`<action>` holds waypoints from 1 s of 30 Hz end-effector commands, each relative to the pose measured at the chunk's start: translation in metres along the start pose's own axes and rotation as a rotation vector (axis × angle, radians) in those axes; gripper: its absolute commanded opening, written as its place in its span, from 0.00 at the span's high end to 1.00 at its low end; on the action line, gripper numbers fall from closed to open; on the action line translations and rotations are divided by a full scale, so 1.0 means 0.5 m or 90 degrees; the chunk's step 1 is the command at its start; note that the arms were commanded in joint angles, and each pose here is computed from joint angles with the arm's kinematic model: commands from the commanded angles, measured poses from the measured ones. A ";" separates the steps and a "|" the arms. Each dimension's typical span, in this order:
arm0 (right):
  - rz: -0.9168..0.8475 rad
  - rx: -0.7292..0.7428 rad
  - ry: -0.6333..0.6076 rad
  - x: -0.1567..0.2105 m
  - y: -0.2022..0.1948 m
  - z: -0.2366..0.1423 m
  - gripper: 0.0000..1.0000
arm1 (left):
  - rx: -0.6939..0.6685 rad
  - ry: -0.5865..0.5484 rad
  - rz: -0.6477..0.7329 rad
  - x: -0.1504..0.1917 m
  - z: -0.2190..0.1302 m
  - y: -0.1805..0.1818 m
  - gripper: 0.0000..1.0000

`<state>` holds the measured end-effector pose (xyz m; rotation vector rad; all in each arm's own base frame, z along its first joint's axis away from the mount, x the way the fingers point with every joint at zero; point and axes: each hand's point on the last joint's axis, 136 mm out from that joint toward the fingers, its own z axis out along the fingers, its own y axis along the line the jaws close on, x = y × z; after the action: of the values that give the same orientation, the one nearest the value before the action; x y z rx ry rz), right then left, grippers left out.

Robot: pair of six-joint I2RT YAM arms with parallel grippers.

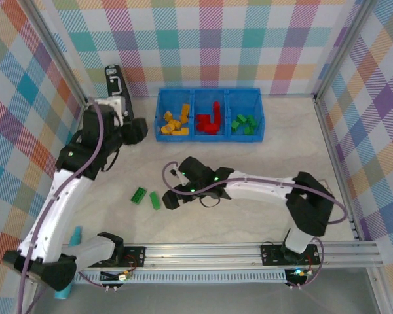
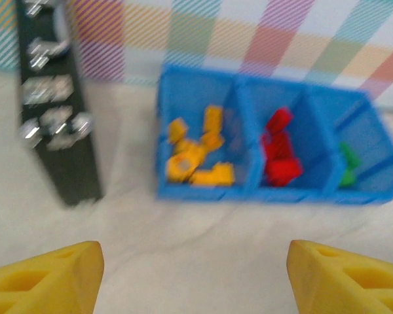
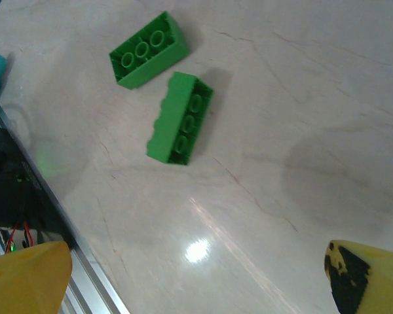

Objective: Sort the legos into containers by color
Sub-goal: Pick up the lego from the bottom-left of the table.

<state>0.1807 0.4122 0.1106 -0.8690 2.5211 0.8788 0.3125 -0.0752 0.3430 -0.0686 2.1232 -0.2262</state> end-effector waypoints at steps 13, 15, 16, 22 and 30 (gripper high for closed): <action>-0.109 0.072 0.059 -0.046 0.028 0.164 0.08 | -0.158 -0.002 0.092 0.151 -0.190 0.161 0.07; -0.114 0.085 0.075 -0.041 0.020 0.180 0.11 | -0.156 -0.012 0.089 0.153 -0.198 0.162 0.07; -0.117 0.092 0.084 -0.037 0.015 0.186 0.13 | -0.155 -0.018 0.088 0.153 -0.202 0.162 0.06; -0.122 0.133 0.128 -0.011 -0.016 0.197 0.23 | -0.147 -0.045 0.096 0.142 -0.225 0.158 0.04; -0.120 0.152 0.175 0.020 -0.039 0.219 0.52 | -0.148 -0.060 0.120 0.120 -0.239 0.152 0.01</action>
<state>0.2043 0.4725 0.0274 -1.1424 2.6021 0.4621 0.1853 0.0032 0.3297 -0.0386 2.0607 0.0937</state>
